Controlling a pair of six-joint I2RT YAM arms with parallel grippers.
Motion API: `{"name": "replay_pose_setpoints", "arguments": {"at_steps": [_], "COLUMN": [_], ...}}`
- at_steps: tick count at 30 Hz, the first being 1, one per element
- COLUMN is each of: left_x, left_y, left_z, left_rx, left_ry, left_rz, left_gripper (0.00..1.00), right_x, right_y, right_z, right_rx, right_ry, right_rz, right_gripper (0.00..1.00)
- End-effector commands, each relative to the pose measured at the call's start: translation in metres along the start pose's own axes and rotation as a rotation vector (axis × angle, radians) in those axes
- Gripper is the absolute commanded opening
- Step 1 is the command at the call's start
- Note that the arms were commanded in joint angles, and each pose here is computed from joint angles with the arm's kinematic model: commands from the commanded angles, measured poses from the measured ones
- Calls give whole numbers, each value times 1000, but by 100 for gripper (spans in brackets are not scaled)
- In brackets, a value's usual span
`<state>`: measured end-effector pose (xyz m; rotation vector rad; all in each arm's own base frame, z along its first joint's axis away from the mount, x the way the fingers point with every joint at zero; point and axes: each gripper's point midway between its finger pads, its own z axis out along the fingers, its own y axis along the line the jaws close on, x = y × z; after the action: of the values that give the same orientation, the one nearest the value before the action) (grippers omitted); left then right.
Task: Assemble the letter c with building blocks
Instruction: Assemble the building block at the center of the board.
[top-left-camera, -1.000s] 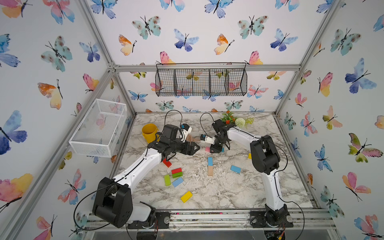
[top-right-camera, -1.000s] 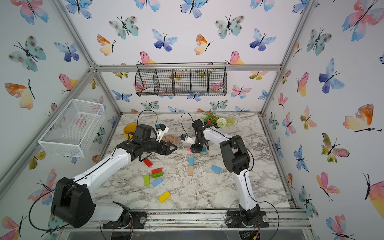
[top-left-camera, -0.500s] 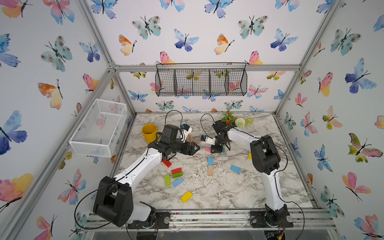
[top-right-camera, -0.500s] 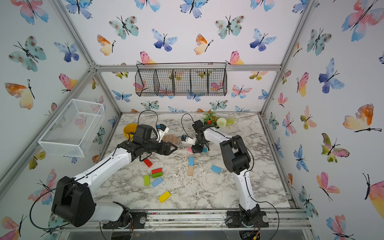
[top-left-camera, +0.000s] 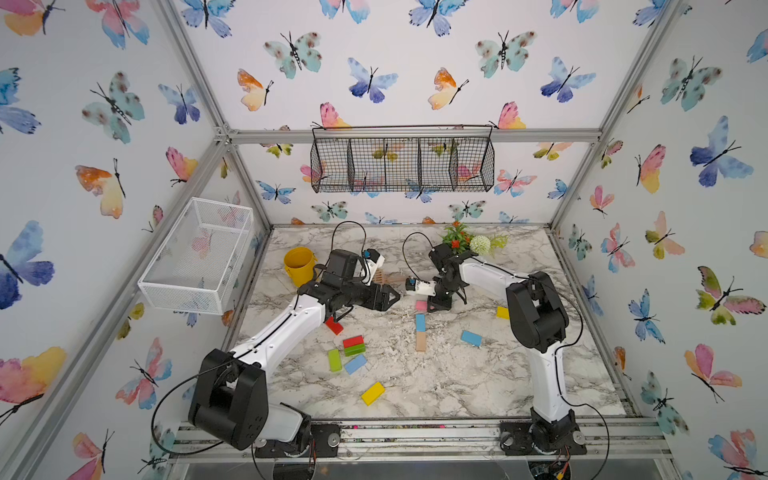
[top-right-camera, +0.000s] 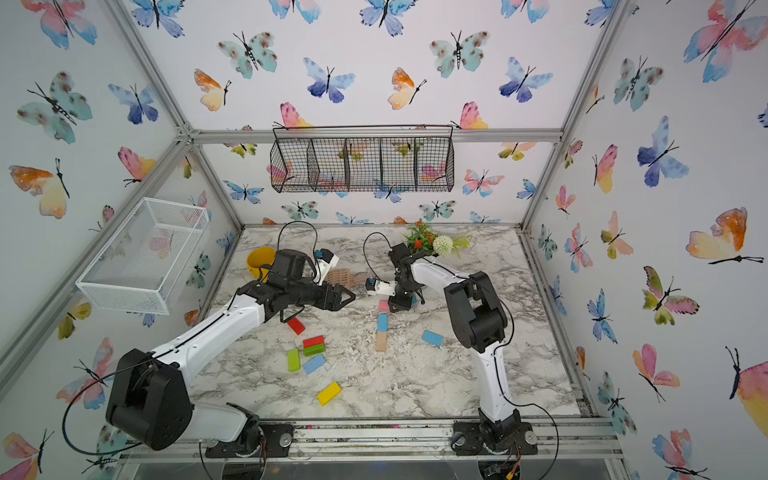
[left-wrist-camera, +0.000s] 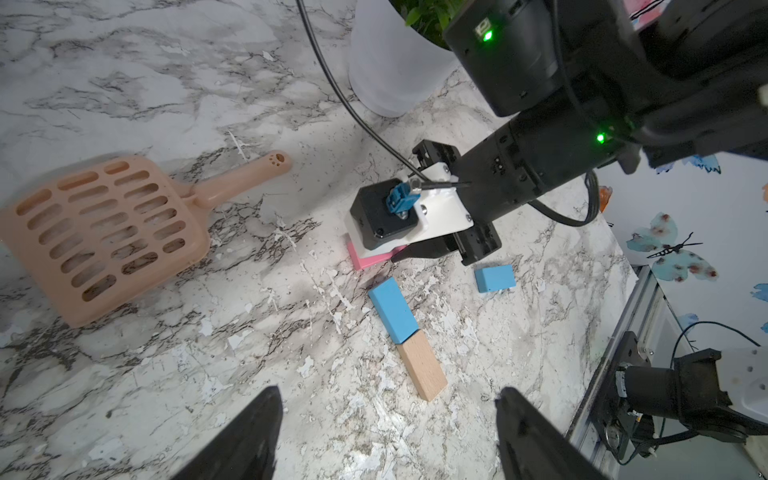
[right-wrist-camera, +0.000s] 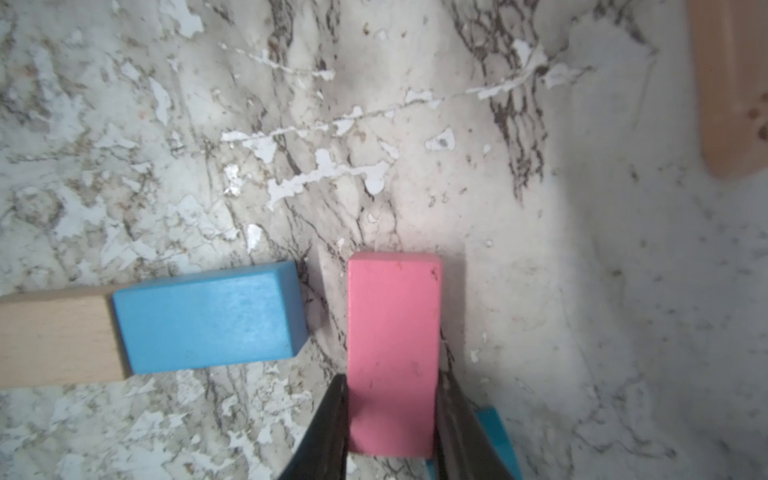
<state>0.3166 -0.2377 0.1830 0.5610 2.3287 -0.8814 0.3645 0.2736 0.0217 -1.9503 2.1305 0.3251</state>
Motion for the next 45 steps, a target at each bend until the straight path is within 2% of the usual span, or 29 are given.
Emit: {"name": "replay_pose_setpoints", "arguments": {"at_steps": [1,16,32,45], "left_x": [-4,-2,-9,-7], "left_y": [-8,-7,-8,-9], "left_z": [-2,2,-8,-5], "left_rx": [25,30,7,21], "left_ry": [3,14,-23,-12], "left_rz": [12,1,15,8], "left_gripper": [81,81,81,81], "right_x": [3,3,-5,5], "right_y": [8,11,14,18], "right_z": [-10,-7,-13,-8], "right_rx": [-23,-46,-62,-65], "right_ry": [-3,-7,-50,-16], "right_rz": [-26,-122,-136,-143], "right_gripper": [20,21,22,24]}}
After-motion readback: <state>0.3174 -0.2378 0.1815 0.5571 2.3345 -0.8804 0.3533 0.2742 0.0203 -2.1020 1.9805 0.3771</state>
